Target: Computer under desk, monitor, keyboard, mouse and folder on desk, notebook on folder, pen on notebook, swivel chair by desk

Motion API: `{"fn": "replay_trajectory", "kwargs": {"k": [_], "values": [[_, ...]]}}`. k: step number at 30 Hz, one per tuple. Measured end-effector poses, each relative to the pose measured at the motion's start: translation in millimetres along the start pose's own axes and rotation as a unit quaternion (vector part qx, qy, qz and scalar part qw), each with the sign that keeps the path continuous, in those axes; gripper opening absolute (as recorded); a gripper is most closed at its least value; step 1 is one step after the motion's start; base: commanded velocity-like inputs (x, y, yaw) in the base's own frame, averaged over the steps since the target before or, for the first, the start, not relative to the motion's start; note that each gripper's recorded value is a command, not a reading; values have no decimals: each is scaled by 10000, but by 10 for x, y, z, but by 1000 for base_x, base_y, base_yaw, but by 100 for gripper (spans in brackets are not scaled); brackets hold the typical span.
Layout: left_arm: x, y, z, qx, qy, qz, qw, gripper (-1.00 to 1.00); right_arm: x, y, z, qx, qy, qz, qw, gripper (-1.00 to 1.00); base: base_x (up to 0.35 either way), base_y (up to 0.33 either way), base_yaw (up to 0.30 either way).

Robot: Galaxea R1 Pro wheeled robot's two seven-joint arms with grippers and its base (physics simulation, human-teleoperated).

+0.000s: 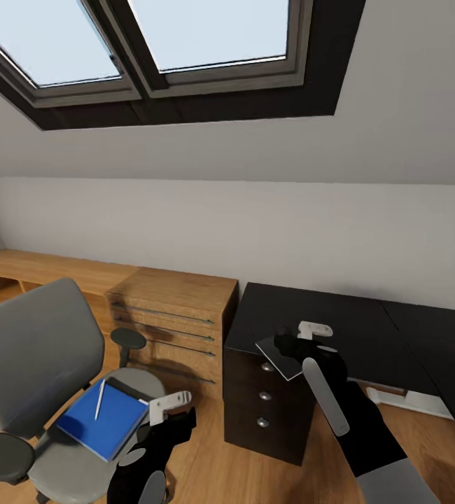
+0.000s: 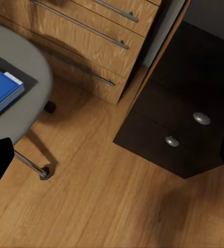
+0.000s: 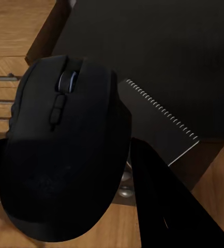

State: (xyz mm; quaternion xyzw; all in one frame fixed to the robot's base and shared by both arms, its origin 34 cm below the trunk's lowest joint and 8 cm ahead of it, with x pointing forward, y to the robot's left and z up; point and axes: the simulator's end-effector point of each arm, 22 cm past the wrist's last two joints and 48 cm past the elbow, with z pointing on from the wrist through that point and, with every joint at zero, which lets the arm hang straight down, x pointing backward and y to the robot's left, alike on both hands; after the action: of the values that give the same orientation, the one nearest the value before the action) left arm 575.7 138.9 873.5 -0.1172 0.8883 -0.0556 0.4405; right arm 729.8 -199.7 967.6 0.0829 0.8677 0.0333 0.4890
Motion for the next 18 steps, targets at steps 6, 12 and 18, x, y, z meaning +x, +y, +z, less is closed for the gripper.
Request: {"fn": "replay_trajectory", "kwargs": {"k": [6,12,18], "values": [[0,0,0,0,0,0,10000,100,-3,-10,0,10,-4,1,10000,-100,0,0,-11],[-10,-3,-7,4,-13,2,10000,100,-21,-66,-1,52,-8,63,10000,-100,0,0,-160],[-24,-7,-18,9,-33,2,10000,100,-60,-161,-7,119,-23,182,9998,-100,0,0,-248]]}}
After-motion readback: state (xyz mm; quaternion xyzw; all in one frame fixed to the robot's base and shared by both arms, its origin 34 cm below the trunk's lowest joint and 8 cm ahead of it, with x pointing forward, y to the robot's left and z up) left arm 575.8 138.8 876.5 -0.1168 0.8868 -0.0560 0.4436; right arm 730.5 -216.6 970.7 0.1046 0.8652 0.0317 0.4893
